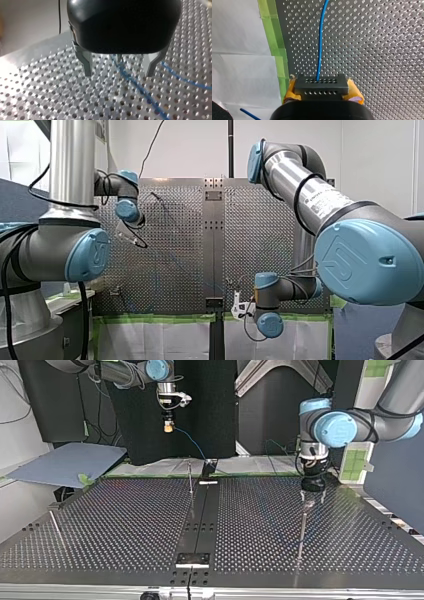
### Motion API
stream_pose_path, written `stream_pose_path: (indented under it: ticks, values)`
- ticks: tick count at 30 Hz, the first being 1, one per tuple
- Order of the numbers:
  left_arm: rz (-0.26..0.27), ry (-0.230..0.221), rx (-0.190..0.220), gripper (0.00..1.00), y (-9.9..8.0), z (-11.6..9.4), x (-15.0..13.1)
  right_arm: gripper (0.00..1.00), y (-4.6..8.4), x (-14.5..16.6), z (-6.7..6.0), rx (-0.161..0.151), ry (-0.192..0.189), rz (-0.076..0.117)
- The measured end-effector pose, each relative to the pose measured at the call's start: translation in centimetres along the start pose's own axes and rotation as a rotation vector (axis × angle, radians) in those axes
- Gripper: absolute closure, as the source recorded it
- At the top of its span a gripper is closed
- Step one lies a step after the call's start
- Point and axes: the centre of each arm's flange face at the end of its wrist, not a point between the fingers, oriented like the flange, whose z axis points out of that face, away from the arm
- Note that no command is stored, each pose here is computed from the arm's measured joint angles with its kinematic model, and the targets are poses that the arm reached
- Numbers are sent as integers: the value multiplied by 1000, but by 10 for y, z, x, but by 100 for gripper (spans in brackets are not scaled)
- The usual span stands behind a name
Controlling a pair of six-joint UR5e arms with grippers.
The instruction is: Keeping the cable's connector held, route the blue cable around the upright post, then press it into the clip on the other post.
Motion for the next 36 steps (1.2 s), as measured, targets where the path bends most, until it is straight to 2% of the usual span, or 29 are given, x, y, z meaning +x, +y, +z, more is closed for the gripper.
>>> stream_pose_path:
  ticks: [8,13,18,20,29,33,36]
  values:
    - [43,50,26,0,-13,-26,-2,100,0,1,1,0,5,1]
    - [93,42,16,0,-24,-41,-12,100,0,1,1,0,6,1]
    - [116,53,27,0,-36,-53,-20,100,0,1,1,1,10,2]
    - [126,55,45,0,-42,-56,-23,100,-1,1,2,2,11,3]
    - [210,64,176,0,-78,-74,-38,100,-1,2,2,2,13,4]
    - [256,69,227,0,-101,-85,-48,100,-1,2,2,3,14,5]
    - [288,55,246,0,-118,-89,-58,100,-1,2,2,4,15,5]
